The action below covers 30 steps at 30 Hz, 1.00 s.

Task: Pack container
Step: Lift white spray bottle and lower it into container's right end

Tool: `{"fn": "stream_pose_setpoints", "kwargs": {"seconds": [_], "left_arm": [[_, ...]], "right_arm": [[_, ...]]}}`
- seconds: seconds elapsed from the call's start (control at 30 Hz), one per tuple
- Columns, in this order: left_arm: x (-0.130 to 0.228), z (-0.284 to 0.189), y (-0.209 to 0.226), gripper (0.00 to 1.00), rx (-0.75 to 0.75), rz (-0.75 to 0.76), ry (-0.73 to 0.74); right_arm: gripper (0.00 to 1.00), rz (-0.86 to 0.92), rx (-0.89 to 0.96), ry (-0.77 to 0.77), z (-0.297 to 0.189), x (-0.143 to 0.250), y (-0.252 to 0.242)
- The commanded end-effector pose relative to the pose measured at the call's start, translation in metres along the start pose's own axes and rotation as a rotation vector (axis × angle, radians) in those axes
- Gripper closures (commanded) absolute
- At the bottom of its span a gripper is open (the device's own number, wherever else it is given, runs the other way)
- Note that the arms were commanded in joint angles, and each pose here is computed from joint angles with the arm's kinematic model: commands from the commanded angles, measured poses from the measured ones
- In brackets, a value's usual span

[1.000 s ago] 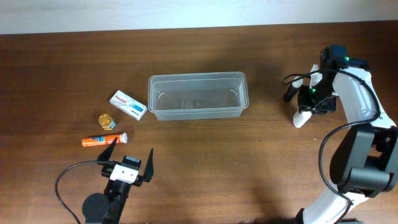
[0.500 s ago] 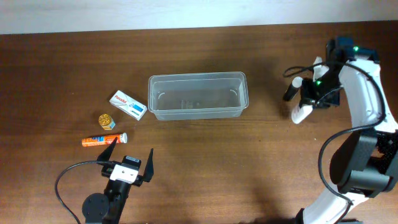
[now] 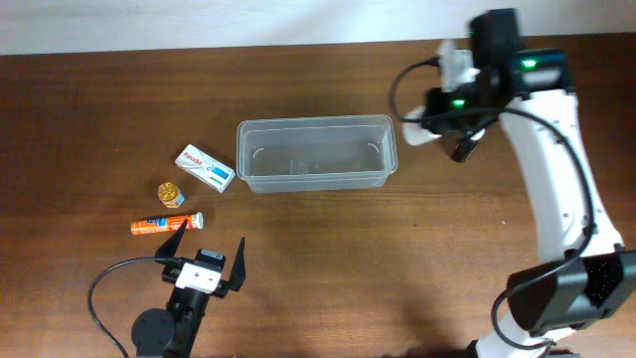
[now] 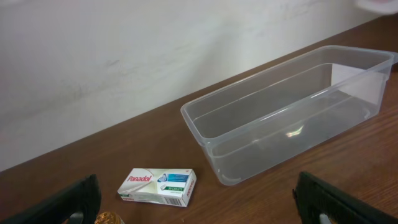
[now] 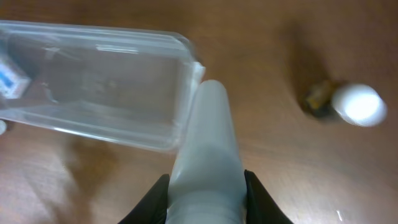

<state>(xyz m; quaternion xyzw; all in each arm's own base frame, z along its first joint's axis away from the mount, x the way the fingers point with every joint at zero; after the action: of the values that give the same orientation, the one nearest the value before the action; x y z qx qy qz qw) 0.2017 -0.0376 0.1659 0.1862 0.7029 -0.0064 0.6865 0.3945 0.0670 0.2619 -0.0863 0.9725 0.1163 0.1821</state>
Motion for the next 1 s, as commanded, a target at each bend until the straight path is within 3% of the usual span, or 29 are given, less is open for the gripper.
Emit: {"fn": "stream_pose_setpoints", "kwargs": {"seconds": [0.0, 0.33, 0.53, 0.6, 0.97], "left_arm": [[0.002, 0.000, 0.001, 0.00, -0.009, -0.003, 0.002], [0.002, 0.000, 0.001, 0.00, -0.009, -0.003, 0.002], [0.002, 0.000, 0.001, 0.00, -0.009, -0.003, 0.002], [0.002, 0.000, 0.001, 0.00, -0.009, -0.003, 0.002], [0.002, 0.000, 0.001, 0.00, -0.009, -0.003, 0.002]], "right_arm": [[0.83, -0.092, 0.051, -0.084, -0.005, -0.016, 0.032], [0.82, -0.181, 0.101, -0.079, 0.032, -0.025, 0.070], [0.81, -0.147, 0.118, -0.009, 0.062, -0.020, 0.068], [0.75, -0.133, 0.121, 0.013, 0.072, -0.019, 0.066], [0.75, -0.065, 0.133, 0.085, 0.109, -0.013, 0.060]]}}
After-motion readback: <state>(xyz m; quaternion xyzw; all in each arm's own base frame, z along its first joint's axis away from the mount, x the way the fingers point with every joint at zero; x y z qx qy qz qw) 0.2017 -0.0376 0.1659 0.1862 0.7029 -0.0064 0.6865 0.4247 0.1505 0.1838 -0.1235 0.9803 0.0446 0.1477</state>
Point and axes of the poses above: each gripper's point midway between its finger pads, its own z axis out along the fingers, its own y axis along the line the jaws close on, x = y × z, the point moved 4 cm from there along -z, back along the fingers, and after that the axes turned 2 degrees about -z, right-handed, at the moved point
